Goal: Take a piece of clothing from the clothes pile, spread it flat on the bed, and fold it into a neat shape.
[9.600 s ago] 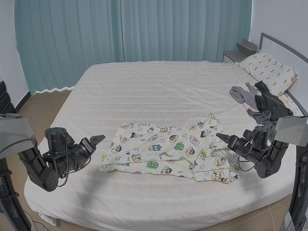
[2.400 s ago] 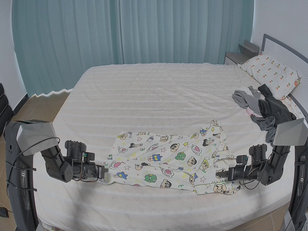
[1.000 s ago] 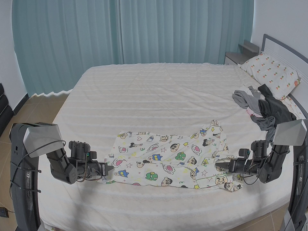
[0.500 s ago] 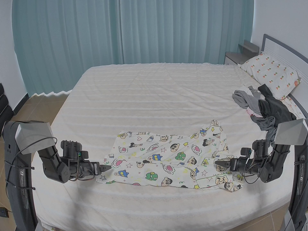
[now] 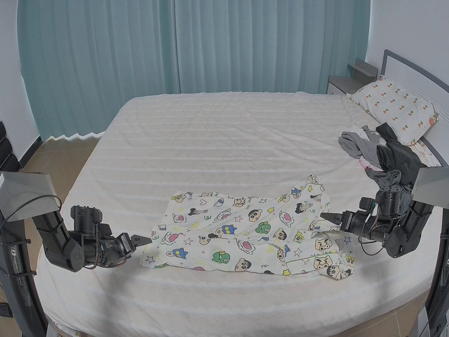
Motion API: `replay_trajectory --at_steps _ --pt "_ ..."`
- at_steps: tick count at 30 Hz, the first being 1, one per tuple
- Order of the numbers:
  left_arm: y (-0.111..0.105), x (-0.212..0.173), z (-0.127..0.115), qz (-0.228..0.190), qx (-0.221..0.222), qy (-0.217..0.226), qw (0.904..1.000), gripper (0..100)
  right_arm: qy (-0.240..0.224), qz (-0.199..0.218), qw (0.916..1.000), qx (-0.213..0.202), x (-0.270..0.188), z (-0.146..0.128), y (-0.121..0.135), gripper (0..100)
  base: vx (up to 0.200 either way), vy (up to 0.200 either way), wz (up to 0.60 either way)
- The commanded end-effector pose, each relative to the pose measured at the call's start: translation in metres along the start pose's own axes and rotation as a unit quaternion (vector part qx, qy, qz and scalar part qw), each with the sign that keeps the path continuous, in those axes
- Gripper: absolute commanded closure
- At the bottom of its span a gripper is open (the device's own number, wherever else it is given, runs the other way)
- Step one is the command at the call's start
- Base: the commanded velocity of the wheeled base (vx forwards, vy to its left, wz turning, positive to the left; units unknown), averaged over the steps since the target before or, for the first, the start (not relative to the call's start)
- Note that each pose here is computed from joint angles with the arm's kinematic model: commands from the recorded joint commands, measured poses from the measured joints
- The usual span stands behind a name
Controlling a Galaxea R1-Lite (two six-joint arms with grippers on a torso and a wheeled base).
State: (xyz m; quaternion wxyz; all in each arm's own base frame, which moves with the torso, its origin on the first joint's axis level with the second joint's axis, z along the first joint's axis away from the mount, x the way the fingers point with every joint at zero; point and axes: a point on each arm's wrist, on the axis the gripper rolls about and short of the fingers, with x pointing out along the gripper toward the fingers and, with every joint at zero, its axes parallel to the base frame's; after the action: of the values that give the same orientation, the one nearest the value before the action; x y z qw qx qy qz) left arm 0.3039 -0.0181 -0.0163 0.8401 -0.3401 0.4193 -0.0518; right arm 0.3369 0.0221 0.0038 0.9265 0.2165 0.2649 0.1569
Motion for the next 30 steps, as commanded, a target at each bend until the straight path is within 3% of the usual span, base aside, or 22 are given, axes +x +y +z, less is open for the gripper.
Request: replay_trajectory --at_steps 1,4,7,11,15,25,30 --pt "-0.022 0.003 -0.028 0.047 -0.012 -0.008 0.9988 0 0.003 -0.002 0.9997 0.024 -0.014 -0.012 0.037 0 0.000 0.000 0.00" --pt "-0.025 0.011 -0.040 0.088 0.004 -0.021 0.9959 0 0.007 0.000 0.9977 0.068 -0.030 -0.025 0.046 0 0.000 0.000 0.00" --pt "-0.027 0.018 -0.048 0.122 0.011 -0.038 0.9917 0 0.012 -0.015 0.9963 0.084 -0.041 -0.038 0.048 0 0.000 0.000 0.00" --pt "-0.033 0.023 -0.053 0.127 -0.002 -0.047 0.9908 0 0.024 -0.047 0.9931 0.104 -0.056 -0.061 0.052 0 0.000 0.000 0.00" --pt "-0.033 0.029 -0.052 0.137 -0.002 -0.060 0.9887 0 0.031 -0.040 0.9893 0.137 -0.070 -0.075 0.060 0 0.000 0.000 0.00" --pt "-0.031 0.045 -0.053 0.143 0.036 -0.071 0.9865 0 0.049 -0.065 0.9872 0.137 -0.079 -0.088 0.061 0 0.000 0.000 0.00" --pt "-0.030 0.058 -0.052 0.160 0.058 -0.088 0.9815 0 0.059 -0.102 0.9842 0.132 -0.081 -0.102 0.065 0 0.000 0.000 0.00"
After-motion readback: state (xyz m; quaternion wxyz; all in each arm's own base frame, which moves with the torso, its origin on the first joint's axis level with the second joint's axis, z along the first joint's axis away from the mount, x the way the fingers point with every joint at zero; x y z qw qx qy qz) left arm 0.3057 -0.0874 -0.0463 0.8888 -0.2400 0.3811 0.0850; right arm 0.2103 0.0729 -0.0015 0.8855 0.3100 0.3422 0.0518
